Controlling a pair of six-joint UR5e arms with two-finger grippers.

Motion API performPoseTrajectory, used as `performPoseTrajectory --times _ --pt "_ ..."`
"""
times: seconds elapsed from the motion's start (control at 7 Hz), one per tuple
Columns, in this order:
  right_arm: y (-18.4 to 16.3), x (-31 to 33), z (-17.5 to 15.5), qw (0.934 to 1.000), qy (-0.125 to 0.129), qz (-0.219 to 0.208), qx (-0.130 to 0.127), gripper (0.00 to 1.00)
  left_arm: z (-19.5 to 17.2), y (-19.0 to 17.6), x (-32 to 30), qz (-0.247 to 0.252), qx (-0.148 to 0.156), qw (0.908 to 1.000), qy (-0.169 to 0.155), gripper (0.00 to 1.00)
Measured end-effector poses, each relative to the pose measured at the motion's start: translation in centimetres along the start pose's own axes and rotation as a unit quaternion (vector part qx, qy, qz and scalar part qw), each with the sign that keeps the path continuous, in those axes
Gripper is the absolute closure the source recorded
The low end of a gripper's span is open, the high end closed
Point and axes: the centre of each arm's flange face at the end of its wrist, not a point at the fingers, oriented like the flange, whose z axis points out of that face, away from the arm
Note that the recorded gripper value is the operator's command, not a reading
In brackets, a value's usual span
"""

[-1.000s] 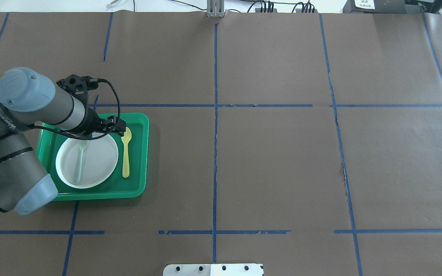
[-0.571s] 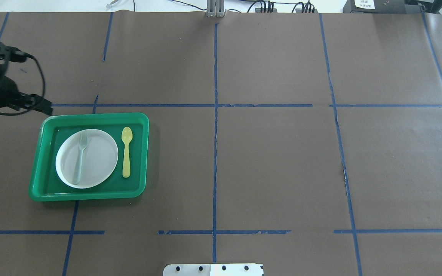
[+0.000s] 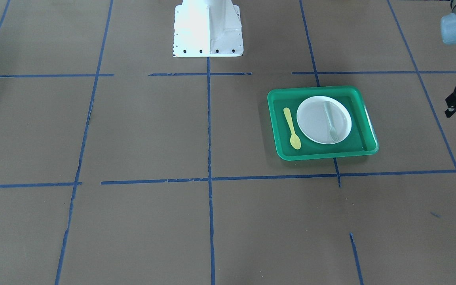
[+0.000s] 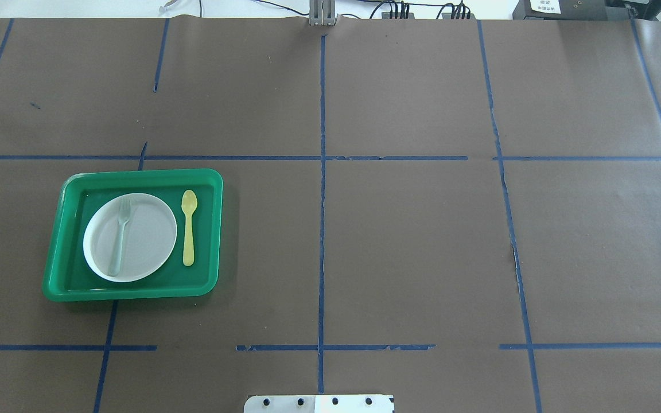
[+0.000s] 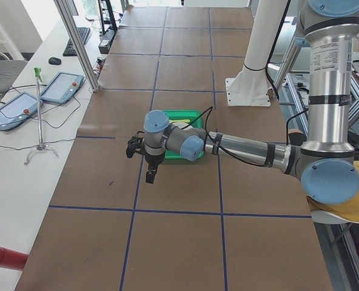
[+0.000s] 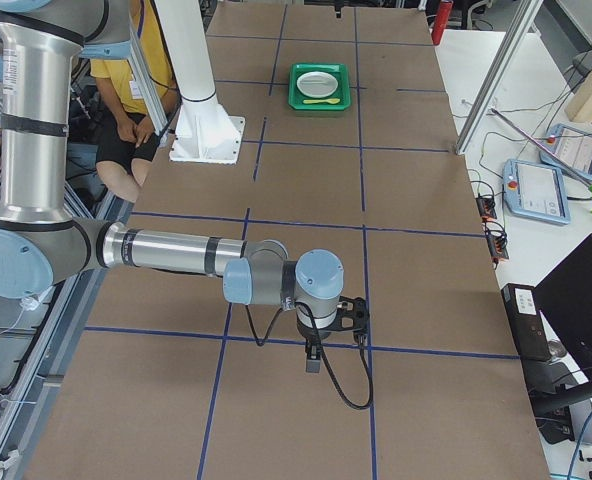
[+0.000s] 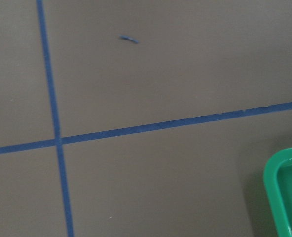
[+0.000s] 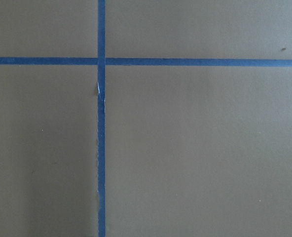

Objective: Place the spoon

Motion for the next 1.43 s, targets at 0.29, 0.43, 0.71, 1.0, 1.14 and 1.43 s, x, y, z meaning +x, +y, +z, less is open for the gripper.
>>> performPoseTrajectory --times 0.29,0.43,0.71,1.0,1.14,1.43 --pt "0.0 0.0 0.0 1.0 0.0 0.0 0.0 0.0 -0.1 4.4 -6.9 0.018 -0.011 0.9991 0.037 0.0" --pt "0.0 0.0 0.0 1.0 0.0 0.0 0.0 0.0 0.3 6.7 -8.7 0.013 -0.017 0.9988 0.043 0.0" --pt "0.0 0.0 0.0 1.0 0.0 0.0 0.0 0.0 1.0 8.9 -9.9 0.003 -0.028 0.9985 0.047 0.0" --pt "0.0 0.0 0.0 1.0 0.0 0.0 0.0 0.0 1.0 9.1 -10.0 0.002 -0.029 0.9985 0.047 0.0" --pt "0.0 0.0 0.0 1.0 0.0 0.0 0.0 0.0 0.9 9.1 -10.0 0.002 -0.029 0.9985 0.047 0.0" --pt "0.0 0.0 0.0 1.0 0.0 0.0 0.0 0.0 0.6 9.0 -10.0 0.002 -0.026 0.9986 0.045 0.0"
